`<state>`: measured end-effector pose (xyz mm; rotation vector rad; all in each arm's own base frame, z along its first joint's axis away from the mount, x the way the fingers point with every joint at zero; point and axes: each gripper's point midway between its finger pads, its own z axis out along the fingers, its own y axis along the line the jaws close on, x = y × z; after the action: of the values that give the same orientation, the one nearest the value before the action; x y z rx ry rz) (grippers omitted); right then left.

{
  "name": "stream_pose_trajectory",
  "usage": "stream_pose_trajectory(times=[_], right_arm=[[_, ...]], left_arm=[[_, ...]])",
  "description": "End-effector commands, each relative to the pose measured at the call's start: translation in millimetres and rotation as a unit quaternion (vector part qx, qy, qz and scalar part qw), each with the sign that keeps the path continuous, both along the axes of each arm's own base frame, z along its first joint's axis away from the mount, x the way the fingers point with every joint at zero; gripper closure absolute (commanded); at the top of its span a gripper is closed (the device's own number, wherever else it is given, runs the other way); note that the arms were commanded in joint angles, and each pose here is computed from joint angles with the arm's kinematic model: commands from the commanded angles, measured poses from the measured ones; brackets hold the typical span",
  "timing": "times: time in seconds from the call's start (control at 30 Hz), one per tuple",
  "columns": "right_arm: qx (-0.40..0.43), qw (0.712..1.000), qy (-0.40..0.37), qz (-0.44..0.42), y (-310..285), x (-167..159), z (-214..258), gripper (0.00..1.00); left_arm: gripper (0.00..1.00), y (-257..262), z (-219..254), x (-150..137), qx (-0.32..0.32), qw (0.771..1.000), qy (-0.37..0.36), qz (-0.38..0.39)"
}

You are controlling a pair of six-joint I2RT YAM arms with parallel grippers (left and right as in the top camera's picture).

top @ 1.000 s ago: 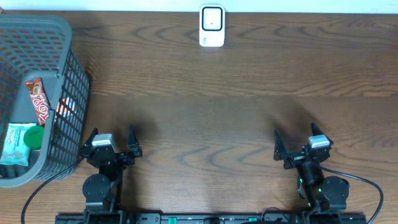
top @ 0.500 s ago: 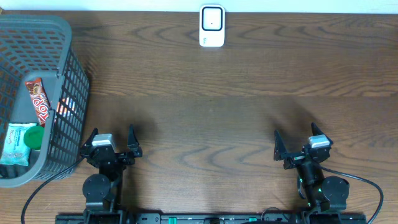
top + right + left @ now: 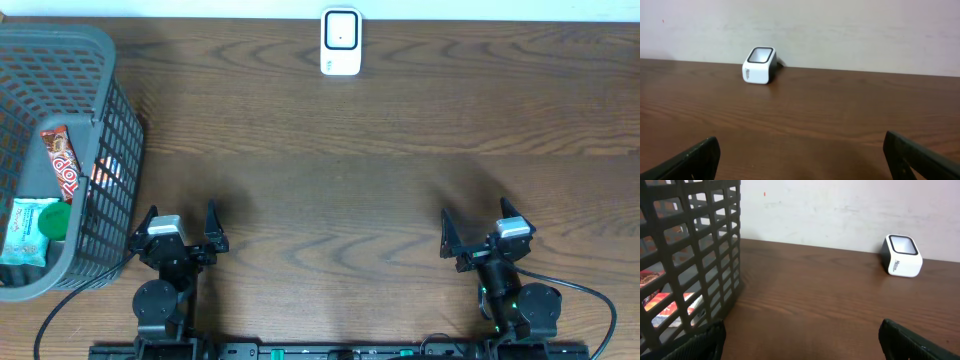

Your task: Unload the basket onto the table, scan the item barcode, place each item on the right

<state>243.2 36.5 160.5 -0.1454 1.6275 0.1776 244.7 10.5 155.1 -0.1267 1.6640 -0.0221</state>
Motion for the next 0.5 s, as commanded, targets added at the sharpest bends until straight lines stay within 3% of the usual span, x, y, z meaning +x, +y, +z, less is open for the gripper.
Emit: stream_pose_trajectory(times=[0.0, 0.47], right_arm=[[0.006, 1.000, 0.002, -0.001, 0, 0, 0, 0.01], [0.007, 1.000, 0.002, -0.001, 0, 0, 0, 0.01]], left_arm=[[0.02, 3, -12, 0, 0.002, 1.000, 0.016, 0.009], [0.02, -6, 7, 2, -0.006, 1.000, -0.023, -0.019]])
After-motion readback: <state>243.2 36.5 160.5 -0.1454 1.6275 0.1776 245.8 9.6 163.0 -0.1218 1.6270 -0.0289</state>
